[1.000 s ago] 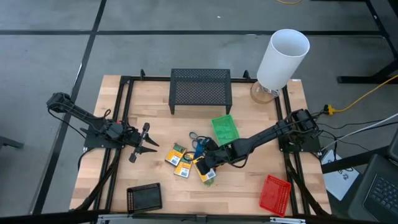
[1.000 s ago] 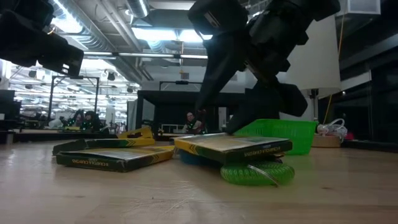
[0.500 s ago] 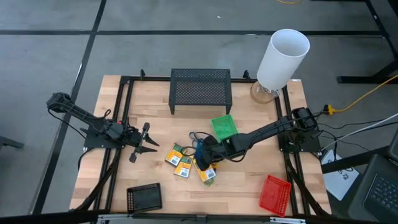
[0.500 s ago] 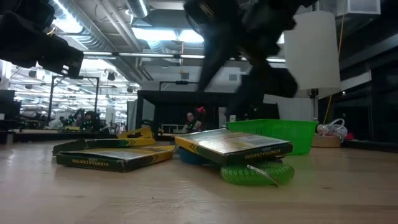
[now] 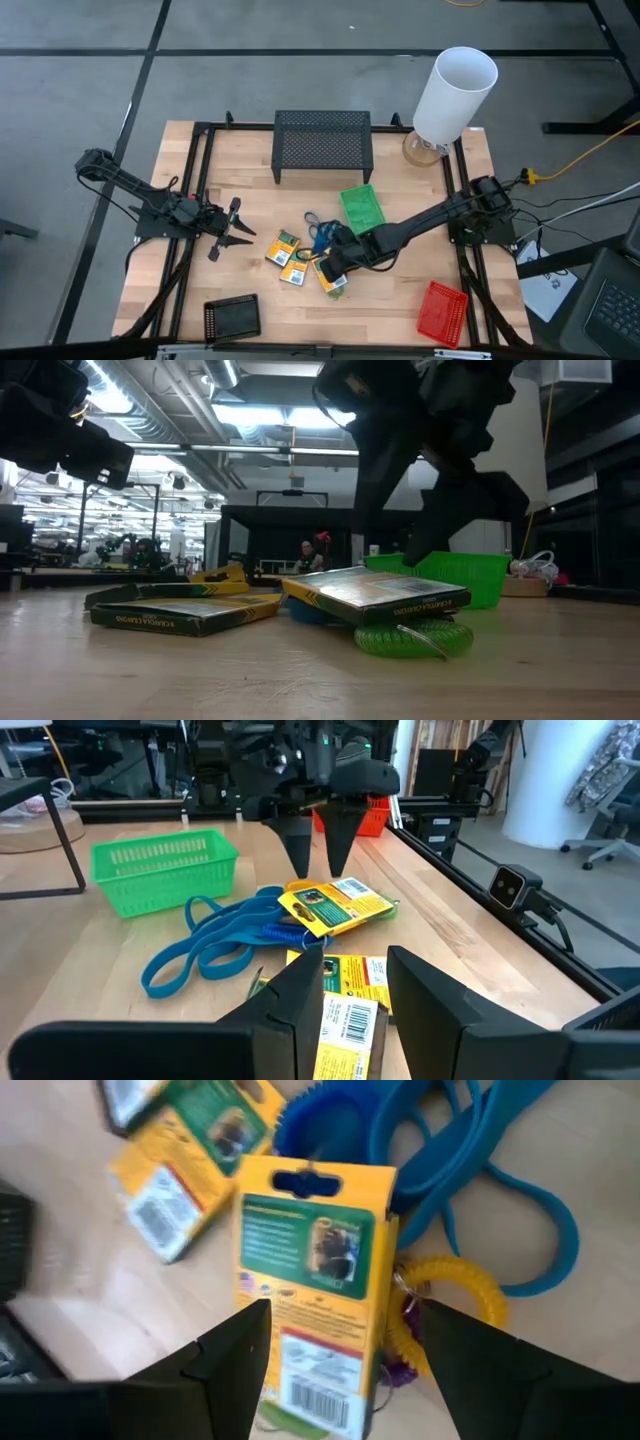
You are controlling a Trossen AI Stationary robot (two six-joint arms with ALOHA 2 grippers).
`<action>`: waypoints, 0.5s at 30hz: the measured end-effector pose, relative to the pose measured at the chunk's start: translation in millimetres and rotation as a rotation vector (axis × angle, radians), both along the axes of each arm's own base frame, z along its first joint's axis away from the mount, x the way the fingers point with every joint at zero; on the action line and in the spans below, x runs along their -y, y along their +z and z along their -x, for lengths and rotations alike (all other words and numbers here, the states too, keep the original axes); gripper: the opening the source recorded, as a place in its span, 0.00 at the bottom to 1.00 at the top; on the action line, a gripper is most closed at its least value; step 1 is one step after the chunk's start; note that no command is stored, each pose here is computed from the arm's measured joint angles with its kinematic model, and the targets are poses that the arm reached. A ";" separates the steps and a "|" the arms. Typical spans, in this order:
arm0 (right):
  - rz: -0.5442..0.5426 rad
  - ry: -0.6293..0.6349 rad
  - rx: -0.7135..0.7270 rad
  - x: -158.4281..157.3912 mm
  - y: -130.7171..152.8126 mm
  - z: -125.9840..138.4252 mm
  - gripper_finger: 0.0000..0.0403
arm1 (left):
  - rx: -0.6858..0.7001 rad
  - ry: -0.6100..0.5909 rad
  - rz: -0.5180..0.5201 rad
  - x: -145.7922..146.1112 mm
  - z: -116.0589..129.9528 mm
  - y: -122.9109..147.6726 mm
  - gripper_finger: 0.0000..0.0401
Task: Pick & Place Office Desk Supplies
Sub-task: Put the crayon box into the red basket
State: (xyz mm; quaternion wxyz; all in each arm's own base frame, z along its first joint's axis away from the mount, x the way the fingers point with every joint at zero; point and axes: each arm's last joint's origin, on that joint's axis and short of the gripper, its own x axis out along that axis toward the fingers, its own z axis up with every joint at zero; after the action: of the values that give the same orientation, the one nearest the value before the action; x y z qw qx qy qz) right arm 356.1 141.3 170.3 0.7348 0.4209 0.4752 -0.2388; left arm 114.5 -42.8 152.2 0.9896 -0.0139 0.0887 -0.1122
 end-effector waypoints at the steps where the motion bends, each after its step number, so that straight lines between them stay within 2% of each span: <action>1: -0.001 -0.002 -0.011 -0.2 -3.5 -0.4 0.63 | -0.001 0.000 0.003 0.0 0.0 0.0 0.28; 5: -0.031 0.007 -0.034 -3.6 -20.6 -6.0 0.63 | -0.005 0.000 0.004 0.0 0.1 -0.4 0.28; 10: -0.063 0.031 0.018 -5.3 -30.9 -16.5 0.63 | -0.019 0.002 0.011 -0.1 0.3 -1.6 0.28; 13: -0.046 0.016 0.028 -0.7 -29.7 -18.1 0.58 | -0.019 0.002 0.010 -0.1 0.3 -1.6 0.28; 15: -0.031 0.022 0.036 3.1 -26.4 -18.8 0.51 | -0.021 0.004 0.017 -0.1 0.3 -1.6 0.28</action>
State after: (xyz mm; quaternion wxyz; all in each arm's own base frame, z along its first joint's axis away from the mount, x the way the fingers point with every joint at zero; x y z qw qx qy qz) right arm 374.8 138.2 143.9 0.7393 0.4311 0.4702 -0.2156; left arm 114.2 -42.7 150.6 0.9887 -0.0235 0.0983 -0.1109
